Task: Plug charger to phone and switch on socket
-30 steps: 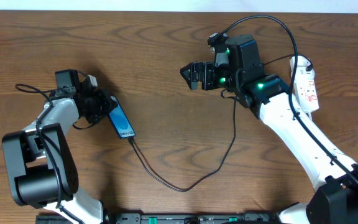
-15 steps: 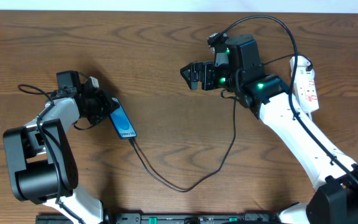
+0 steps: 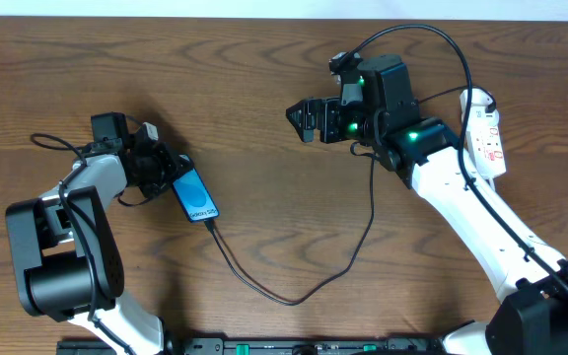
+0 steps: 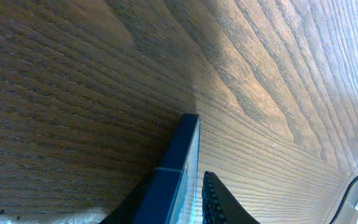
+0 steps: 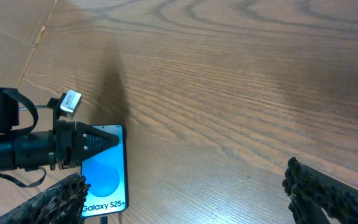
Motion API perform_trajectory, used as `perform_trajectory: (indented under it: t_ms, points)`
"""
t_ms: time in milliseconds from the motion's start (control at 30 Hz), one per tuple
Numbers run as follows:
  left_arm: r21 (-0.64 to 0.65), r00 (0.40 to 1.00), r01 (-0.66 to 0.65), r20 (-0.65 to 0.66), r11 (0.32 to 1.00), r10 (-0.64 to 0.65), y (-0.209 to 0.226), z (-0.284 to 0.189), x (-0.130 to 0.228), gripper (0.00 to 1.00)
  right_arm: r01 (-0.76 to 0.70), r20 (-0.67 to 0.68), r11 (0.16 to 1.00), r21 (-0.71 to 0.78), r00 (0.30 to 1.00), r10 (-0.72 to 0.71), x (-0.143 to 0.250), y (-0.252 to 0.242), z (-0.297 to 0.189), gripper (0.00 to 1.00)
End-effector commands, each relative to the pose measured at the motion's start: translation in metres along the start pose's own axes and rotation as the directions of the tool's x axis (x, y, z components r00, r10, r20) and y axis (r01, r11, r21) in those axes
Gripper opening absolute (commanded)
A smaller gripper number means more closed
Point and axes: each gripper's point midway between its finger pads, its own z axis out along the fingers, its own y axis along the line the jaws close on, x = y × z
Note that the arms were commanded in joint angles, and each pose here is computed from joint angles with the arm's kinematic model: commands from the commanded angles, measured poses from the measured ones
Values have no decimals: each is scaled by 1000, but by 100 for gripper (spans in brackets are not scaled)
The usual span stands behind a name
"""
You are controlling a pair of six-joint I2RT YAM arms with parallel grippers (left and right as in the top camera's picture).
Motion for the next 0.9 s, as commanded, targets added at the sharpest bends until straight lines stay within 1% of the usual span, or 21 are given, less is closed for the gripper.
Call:
perform_trajectory:
  t_ms: [0, 233, 467, 567, 667, 867]
  points:
    - [-51, 999, 17, -26, 999, -19, 14, 8, 6, 28, 30, 15, 1000, -3, 999, -30, -5, 6, -4, 99]
    - [-56, 999, 23, -35, 998, -25, 15, 7, 9, 38, 31, 15, 1000, -4, 999, -31, -4, 7, -3, 99]
    - [-56, 999, 23, -35, 998, -25, 15, 7, 9, 56, 30, 15, 1000, -4, 999, -30, -4, 7, -3, 99]
    - [-58, 999, 25, -39, 998, -27, 15, 7, 10, 61, 30, 15, 1000, -4, 999, -30, -4, 7, -3, 99]
    - [-72, 998, 32, -48, 997, -36, 18, 7, 12, 64, 30, 15, 1000, -4, 999, -30, -4, 7, -3, 99]
    - [-110, 997, 41, -53, 993, -48, 25, 6, 15, 66, 30, 15, 1000, -5, 999, -30, -4, 7, -3, 99]
